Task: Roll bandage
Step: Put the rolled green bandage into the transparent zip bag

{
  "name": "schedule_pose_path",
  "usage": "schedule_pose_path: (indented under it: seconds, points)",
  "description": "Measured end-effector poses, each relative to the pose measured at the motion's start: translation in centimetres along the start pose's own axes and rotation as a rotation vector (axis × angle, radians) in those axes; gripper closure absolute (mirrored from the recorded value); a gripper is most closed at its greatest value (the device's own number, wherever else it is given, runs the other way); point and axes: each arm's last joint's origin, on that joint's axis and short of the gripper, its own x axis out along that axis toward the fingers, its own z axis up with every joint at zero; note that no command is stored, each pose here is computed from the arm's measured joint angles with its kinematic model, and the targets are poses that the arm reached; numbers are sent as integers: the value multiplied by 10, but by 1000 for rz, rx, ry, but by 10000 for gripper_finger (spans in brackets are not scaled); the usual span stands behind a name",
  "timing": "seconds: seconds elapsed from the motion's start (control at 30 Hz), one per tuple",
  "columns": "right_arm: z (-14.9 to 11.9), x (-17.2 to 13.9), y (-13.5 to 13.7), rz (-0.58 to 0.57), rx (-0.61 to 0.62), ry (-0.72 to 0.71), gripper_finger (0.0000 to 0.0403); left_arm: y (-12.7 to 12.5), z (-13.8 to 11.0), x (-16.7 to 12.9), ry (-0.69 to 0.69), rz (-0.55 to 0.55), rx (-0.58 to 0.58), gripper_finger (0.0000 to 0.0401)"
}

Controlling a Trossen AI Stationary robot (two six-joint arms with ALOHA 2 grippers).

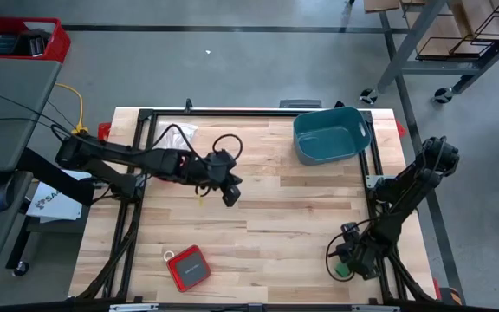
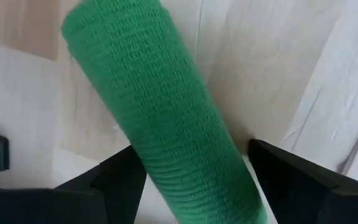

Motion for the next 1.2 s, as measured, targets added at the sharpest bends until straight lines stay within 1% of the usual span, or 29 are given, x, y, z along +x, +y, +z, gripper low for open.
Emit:
schedule_pose_path:
  seconds: [0.23,0.3,0.33,0.4,0.47,0.57,0.6,0.63,0.67,0.73,0.8,0.87,0.93,1.0,1.1,1.2]
  points:
    - [-4,7,-5,15,-130,-15,126,-1,-21,-6,133,79,73,401]
    - [-4,9,-5,7,-160,-1,134,-1,-27,-7,168,101,96,401]
    - [-4,9,-5,0,-176,9,145,0,-29,-8,181,108,102,401]
    - [-5,11,-7,-14,-192,24,186,0,-31,-9,196,118,98,401]
    - [-5,11,-8,-22,-184,29,249,-1,-31,-9,192,121,56,401]
    - [0,7,-10,-10,-93,46,359,0,-17,-14,139,137,-64,401]
    - [3,5,-10,-11,-73,45,374,1,-10,-16,103,150,-83,401]
    - [6,3,-10,-11,-57,41,374,2,-3,-19,65,166,-89,400]
    - [9,1,-10,-17,-39,35,370,4,4,-21,31,186,-79,399]
    - [19,-6,-9,-55,-13,-23,357,10,19,-26,-14,225,-51,393]
    - [29,-15,-8,-80,5,-68,356,23,32,-31,-3,279,-26,382]
    - [34,-23,-8,-112,26,-79,371,42,37,-31,45,361,-24,365]
    - [43,-32,-8,-132,69,-110,374,67,37,-30,150,464,-45,339]
    - [50,-39,-9,-140,119,-152,374,92,34,-25,249,532,-84,307]
    - [58,-46,-12,-162,226,-201,374,134,30,-13,369,565,-149,250]
    - [68,-54,-16,-152,323,-251,374,175,28,-3,410,578,-243,197]
